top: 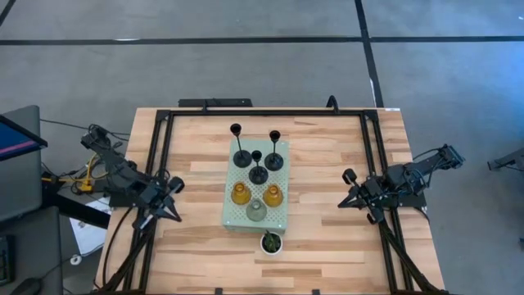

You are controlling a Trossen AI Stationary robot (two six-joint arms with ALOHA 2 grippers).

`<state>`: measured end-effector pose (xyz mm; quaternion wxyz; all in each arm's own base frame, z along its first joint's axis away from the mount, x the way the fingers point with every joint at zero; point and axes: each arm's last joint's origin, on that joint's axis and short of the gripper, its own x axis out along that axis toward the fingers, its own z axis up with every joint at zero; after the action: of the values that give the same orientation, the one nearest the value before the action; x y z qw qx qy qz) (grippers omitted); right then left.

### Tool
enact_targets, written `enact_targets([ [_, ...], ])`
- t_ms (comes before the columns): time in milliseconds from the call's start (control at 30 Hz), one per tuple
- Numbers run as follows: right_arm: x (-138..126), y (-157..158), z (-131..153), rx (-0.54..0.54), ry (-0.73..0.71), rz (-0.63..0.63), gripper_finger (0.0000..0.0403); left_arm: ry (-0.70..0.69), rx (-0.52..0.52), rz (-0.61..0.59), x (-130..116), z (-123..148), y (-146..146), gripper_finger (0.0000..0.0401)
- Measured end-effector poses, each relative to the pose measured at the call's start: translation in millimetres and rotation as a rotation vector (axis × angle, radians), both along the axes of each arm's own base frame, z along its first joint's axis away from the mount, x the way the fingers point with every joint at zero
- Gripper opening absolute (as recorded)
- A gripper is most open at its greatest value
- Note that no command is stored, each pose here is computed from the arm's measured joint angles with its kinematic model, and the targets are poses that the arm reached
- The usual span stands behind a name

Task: Pick & Place candle stick holders
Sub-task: Return to Home Position

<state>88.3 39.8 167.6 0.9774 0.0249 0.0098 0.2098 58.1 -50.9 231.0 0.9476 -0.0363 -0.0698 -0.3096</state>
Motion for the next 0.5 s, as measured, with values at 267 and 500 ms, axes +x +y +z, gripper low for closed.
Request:
enact_targets([
  [267, 0, 0, 0, 0.000, -0.001, 0.000, 0.0000, -0.053, -0.007, -0.010, 8, -24, -8, 0.0008],
  [500, 0, 0, 0, -0.006, -0.005, 0.000, 0.0000, -0.067, 0.014, 0.048, 12, -34, -8, 0.0008],
])
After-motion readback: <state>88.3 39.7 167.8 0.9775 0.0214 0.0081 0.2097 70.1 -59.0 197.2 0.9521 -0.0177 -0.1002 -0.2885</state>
